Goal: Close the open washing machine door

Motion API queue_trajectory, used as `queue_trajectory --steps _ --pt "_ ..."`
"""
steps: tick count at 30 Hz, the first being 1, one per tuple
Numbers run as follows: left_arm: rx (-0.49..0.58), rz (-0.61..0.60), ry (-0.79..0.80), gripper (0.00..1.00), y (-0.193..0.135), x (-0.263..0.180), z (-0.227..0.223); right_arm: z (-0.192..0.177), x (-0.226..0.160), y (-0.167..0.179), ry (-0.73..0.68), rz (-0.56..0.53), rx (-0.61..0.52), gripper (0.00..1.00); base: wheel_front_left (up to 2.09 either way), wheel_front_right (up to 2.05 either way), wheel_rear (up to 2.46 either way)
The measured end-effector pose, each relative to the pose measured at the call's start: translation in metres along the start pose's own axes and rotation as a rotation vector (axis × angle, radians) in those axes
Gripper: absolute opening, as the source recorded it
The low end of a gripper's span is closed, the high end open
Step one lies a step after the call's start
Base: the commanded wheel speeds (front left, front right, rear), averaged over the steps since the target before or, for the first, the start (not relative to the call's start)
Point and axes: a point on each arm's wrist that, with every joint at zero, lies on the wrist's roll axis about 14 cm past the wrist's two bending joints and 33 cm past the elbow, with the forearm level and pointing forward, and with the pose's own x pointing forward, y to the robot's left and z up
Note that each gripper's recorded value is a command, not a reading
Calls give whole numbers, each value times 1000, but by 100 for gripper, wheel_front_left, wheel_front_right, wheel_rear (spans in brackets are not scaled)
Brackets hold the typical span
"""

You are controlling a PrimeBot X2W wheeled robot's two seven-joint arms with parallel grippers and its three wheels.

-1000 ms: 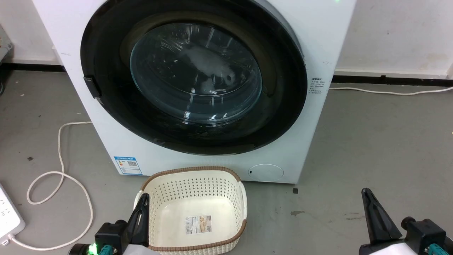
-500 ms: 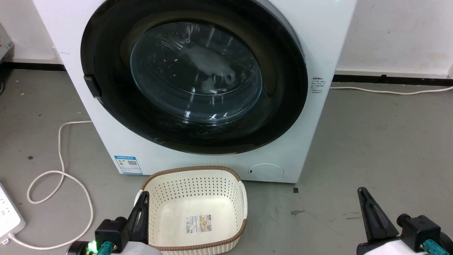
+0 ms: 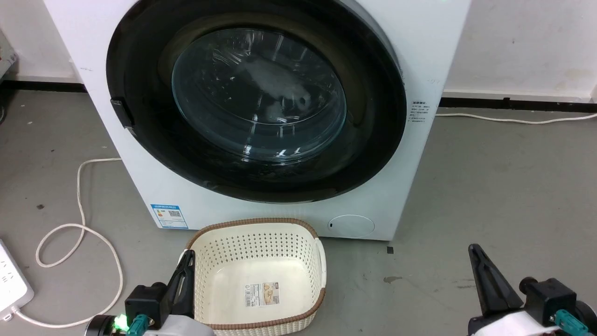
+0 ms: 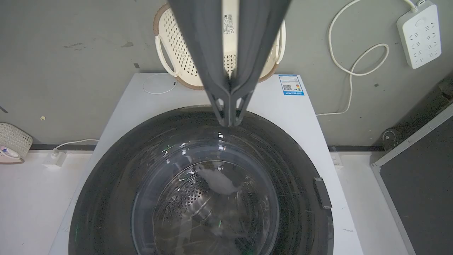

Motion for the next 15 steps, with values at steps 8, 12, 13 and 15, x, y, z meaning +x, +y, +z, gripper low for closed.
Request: queue_trajectory --steps 8,12,13,15 --pt "8 8 6 0 2 1 1 2 3 2 6 7 -10 0 0 0 0" --pt "9 12 11 0 2 2 2 2 5 2 8 9 -11 0 0 0 0" --pt "13 16 9 0 3 2 2 2 5 3 12 11 -14 0 0 0 0" --pt "12 18 15 0 3 2 2 2 5 4 15 13 -18 0 0 0 0"
